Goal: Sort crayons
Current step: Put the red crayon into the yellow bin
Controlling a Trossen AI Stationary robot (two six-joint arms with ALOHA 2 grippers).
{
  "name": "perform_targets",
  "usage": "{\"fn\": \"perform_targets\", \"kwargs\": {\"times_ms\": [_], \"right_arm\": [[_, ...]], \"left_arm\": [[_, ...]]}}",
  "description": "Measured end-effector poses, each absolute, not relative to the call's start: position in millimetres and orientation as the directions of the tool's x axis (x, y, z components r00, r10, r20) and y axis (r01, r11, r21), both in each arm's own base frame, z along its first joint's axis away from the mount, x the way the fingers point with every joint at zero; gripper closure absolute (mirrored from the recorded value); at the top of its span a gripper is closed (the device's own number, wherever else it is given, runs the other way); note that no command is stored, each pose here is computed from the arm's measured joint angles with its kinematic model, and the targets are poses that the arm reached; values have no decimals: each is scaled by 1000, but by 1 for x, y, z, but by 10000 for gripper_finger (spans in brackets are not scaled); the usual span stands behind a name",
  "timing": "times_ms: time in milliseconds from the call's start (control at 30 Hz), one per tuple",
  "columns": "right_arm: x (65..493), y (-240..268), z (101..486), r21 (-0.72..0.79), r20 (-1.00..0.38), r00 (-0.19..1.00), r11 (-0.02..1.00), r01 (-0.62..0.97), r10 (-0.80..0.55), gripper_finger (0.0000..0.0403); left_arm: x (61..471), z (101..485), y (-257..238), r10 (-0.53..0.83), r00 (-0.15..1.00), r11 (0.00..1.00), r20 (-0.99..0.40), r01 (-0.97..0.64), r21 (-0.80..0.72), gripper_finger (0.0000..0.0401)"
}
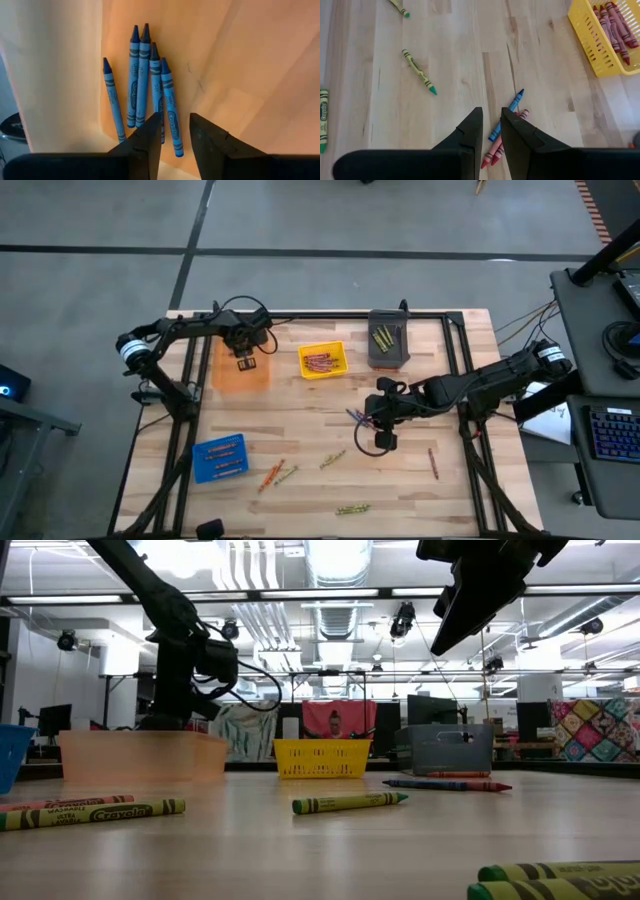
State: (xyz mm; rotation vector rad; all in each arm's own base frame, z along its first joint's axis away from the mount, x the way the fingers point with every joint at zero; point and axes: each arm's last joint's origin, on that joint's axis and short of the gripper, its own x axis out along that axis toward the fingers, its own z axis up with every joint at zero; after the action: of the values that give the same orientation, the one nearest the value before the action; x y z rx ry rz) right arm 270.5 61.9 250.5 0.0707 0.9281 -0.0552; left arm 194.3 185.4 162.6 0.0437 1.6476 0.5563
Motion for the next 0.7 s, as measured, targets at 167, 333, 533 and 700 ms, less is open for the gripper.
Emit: {"fn": "perform_targets", "kwargs": {"times_ms": [167, 333, 533, 700], "right_arm": [[271, 61, 251, 33, -795, 606, 994, 103, -36, 346], [273, 53, 251, 67, -794, 604, 978, 197, -67, 346], [267, 36, 246, 127, -848, 518, 904, 408, -114, 346], [255, 28, 239, 106, -915, 381, 830, 548, -134, 346]], "left_arm": [[193, 175, 182, 378, -130, 837, -917, -375, 398, 310], [195, 199, 169, 393, 19, 789, -919, -520, 327, 310], [202, 235, 148, 443, 299, 775, -845, -601, 194, 310], [200, 259, 129, 494, 443, 767, -748, -627, 135, 310]]}}
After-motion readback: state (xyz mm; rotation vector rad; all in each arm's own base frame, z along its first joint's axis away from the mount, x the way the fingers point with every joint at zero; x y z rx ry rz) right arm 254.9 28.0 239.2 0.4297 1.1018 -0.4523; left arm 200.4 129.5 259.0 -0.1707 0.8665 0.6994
